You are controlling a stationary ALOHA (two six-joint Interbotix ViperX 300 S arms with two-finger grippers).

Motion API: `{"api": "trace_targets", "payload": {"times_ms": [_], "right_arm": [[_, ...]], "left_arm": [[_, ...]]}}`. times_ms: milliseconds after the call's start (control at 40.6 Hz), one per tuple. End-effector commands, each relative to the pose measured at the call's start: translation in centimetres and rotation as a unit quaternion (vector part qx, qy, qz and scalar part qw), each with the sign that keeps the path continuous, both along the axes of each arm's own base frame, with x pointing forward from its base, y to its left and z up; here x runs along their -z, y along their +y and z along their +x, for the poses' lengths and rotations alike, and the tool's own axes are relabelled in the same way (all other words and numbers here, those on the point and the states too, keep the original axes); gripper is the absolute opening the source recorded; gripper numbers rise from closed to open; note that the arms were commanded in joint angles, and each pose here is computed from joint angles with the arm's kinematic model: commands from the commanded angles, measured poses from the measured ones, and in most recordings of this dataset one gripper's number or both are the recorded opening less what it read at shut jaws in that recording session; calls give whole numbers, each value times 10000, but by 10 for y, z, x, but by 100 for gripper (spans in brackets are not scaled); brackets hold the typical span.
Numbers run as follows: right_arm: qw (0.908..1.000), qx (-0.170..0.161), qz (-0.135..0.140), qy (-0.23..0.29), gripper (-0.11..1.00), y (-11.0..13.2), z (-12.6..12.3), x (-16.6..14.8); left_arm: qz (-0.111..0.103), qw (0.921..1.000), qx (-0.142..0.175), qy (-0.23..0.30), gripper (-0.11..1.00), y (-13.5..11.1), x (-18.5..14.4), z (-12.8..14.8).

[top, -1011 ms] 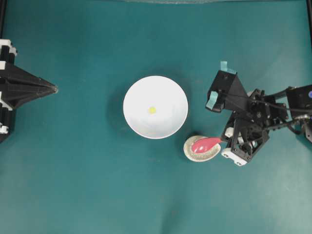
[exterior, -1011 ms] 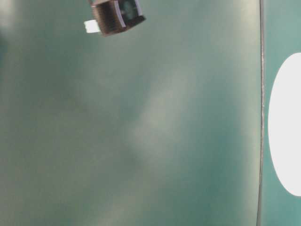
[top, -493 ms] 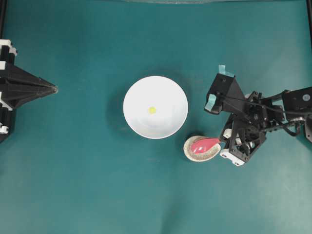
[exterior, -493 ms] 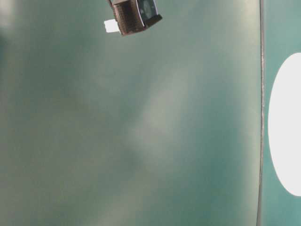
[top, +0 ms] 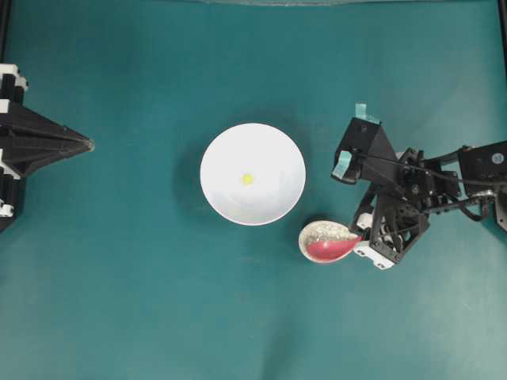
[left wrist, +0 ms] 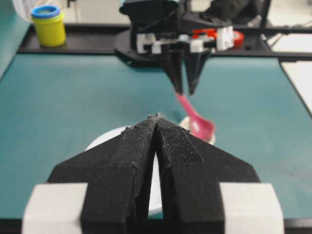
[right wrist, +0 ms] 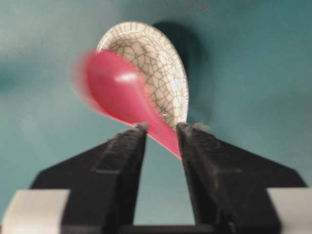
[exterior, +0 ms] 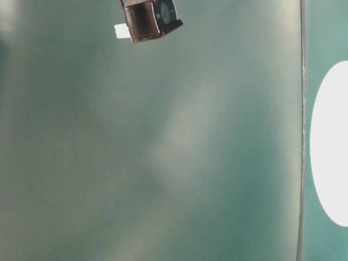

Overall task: Scoop the yellow hexagonal prism block from the bowl with a spoon using the right arm.
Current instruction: 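Carry the spoon back right and lower it onto the spoon rest, then open the right gripper and regrasp the spoon handle near the rest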

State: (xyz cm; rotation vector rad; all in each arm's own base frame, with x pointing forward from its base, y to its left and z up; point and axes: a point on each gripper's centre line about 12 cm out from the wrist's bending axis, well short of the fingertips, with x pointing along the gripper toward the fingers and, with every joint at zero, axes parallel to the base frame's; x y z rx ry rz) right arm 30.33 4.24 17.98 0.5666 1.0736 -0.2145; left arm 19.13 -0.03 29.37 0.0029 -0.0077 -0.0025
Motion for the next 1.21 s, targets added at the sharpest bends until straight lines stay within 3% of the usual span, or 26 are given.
{"api": "trace_targets", "payload": {"times_ms": [0, 296, 567, 715, 888, 1036, 1183], "right_arm": [[9999, -9, 6, -115, 42, 1, 3, -6], [9994, -181, -224, -169, 46, -2, 2, -6], [9905, -796, -1046, -415, 47, -7, 2, -9], [9807, -1127, -1406, -763, 48, -6, 4, -12], [9608, -1638, -1777, -1360, 55, -1, -1, -17], [9450, -1881, -1728, -2041, 57, 4, -9, -18], [9320, -1992, -1498, -2630, 57, 8, -19, -12]], "left_arm": [[7, 9999, 10, -138, 0, 0, -11, 2], [7, 9999, 10, -138, 0, 0, -11, 2], [0, 9999, 10, -138, 0, 0, -11, 2], [-8, 9999, 9, -138, 0, 0, -11, 2], [7, 9999, 11, -161, 0, 0, -12, 2], [7, 9998, 11, -192, 0, 0, -13, 2], [7, 9998, 11, -215, 0, 0, -15, 2]]}}
